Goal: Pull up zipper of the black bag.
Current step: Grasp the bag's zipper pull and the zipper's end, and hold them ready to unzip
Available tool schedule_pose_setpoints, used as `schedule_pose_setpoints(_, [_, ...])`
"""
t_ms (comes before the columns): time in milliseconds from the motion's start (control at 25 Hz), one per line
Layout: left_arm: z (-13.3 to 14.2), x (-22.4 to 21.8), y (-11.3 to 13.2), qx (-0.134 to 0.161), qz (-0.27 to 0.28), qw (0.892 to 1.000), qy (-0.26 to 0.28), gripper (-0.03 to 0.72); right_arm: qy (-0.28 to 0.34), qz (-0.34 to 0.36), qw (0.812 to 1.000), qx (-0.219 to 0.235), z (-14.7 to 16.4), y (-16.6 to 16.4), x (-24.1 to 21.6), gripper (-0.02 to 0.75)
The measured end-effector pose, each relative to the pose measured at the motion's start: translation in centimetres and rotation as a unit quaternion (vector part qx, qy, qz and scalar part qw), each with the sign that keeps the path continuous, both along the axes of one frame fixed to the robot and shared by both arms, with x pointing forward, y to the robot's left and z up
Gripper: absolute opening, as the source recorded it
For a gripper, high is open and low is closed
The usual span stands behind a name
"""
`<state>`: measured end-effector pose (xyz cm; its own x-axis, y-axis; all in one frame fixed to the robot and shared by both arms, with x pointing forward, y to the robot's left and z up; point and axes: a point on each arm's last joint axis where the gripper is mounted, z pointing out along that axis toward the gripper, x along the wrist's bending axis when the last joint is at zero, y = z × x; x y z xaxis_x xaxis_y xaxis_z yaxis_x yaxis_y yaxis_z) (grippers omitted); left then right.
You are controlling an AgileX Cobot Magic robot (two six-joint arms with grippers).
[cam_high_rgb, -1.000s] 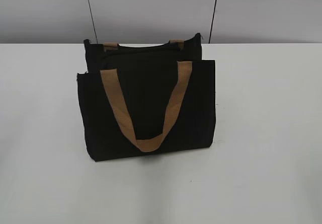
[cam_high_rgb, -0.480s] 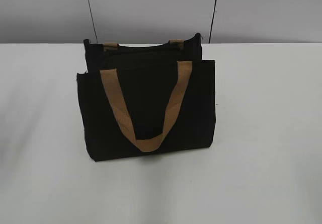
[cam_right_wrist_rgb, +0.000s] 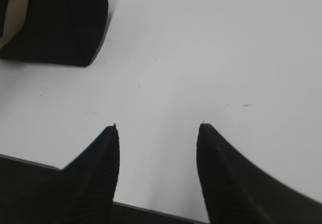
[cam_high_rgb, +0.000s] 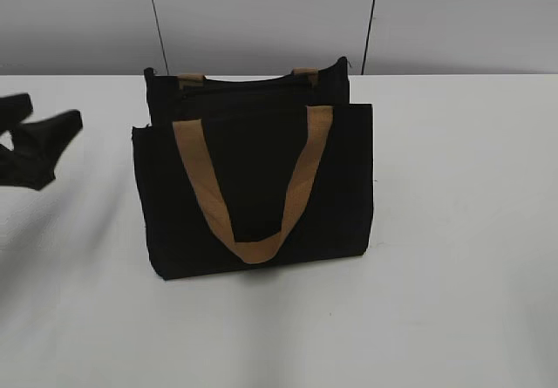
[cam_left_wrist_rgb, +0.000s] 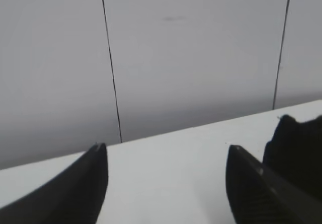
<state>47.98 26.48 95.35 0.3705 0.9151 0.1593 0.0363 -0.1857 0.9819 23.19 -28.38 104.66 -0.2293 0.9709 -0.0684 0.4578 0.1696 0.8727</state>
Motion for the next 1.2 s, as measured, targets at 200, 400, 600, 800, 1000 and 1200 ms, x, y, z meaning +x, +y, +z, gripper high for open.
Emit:
schedule_pose_setpoints(200, [-2.8, -0.3, -1.6, 0.027, -0.102, 0.993, 0.052, 0.547, 0.000, 0.000, 1.000, 0.000, 0.0, 0.0, 0.0, 0.392])
schedule_pose_setpoints(400, [-4.2, -0.8, -2.4, 0.041, -0.163, 0.983, 0.075, 0.547, 0.000, 0.000, 1.000, 0.000, 0.0, 0.0, 0.0, 0.392])
schedule_pose_setpoints(600, [-5.3, -0.3, -2.7, 0.045, -0.182, 0.978, 0.094, 0.547, 0.000, 0.000, 1.000, 0.000, 0.0, 0.0, 0.0, 0.392])
schedule_pose_setpoints(800, [-6.0, 1.9, -3.1, 0.057, -0.215, 0.971, 0.083, 0.547, 0.000, 0.000, 1.000, 0.000, 0.0, 0.0, 0.0, 0.392])
schedule_pose_setpoints(1000, [-6.7, 2.8, -3.4, 0.065, -0.238, 0.965, 0.086, 0.547, 0.000, 0.000, 1.000, 0.000, 0.0, 0.0, 0.0, 0.392])
schedule_pose_setpoints(1200, [-7.4, 3.7, -4.6, 0.055, -0.255, 0.961, 0.096, 0.546, 0.000, 0.000, 1.000, 0.000, 0.0, 0.0, 0.0, 0.392])
